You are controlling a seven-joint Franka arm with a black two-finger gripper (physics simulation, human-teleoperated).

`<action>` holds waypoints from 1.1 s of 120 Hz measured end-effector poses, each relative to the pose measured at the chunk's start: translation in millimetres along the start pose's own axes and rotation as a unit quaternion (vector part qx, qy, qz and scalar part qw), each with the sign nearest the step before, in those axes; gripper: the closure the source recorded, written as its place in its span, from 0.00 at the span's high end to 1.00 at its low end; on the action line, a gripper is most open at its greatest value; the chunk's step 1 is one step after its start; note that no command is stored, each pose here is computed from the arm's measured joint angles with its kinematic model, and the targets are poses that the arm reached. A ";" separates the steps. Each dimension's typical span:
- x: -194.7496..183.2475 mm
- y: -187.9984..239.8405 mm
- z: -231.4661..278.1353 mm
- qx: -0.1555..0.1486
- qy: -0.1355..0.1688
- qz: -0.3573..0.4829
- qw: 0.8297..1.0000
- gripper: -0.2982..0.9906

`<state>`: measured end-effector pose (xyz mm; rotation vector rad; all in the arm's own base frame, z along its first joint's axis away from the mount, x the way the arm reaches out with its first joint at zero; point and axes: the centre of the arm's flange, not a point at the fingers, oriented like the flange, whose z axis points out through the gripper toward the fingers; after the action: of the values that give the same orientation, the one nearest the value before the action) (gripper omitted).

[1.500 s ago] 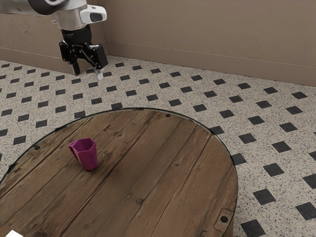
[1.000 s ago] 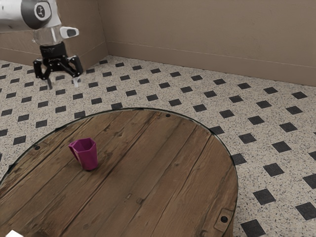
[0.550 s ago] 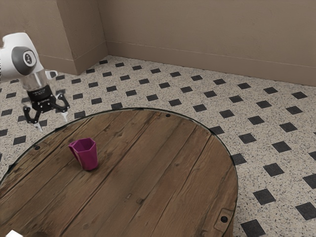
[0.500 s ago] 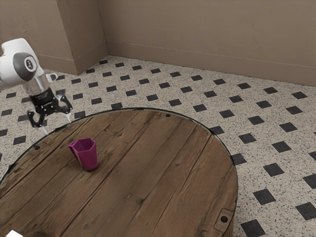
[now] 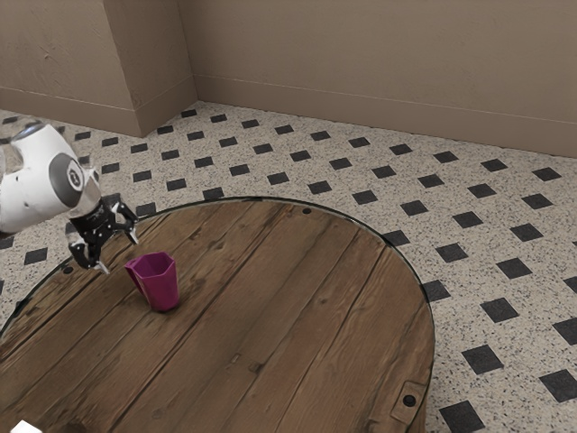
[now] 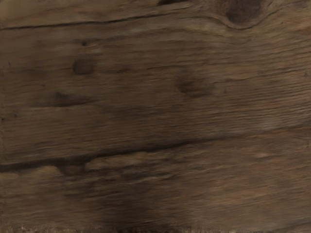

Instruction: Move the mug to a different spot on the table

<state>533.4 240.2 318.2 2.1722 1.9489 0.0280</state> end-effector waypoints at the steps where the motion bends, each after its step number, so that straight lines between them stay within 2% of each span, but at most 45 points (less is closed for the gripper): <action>1: -1.1 -1.2 1.9 0.000 0.000 -0.003 1.000 0.77; 26: -7.4 -3.2 10.9 -0.027 0.031 -0.060 0.997 0.77; 69: -32.7 -5.1 21.9 -0.040 0.034 -0.130 0.990 0.75; 84: -31.6 1.2 16.1 -0.036 0.028 -0.128 0.991 0.74; 112: -29.2 0.1 20.8 0.001 -0.002 -0.106 0.994 0.72; 132: -23.8 -5.6 29.9 0.010 -0.018 -0.104 0.994 0.67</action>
<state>529.9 212.8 291.3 1.9556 2.1524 -0.0651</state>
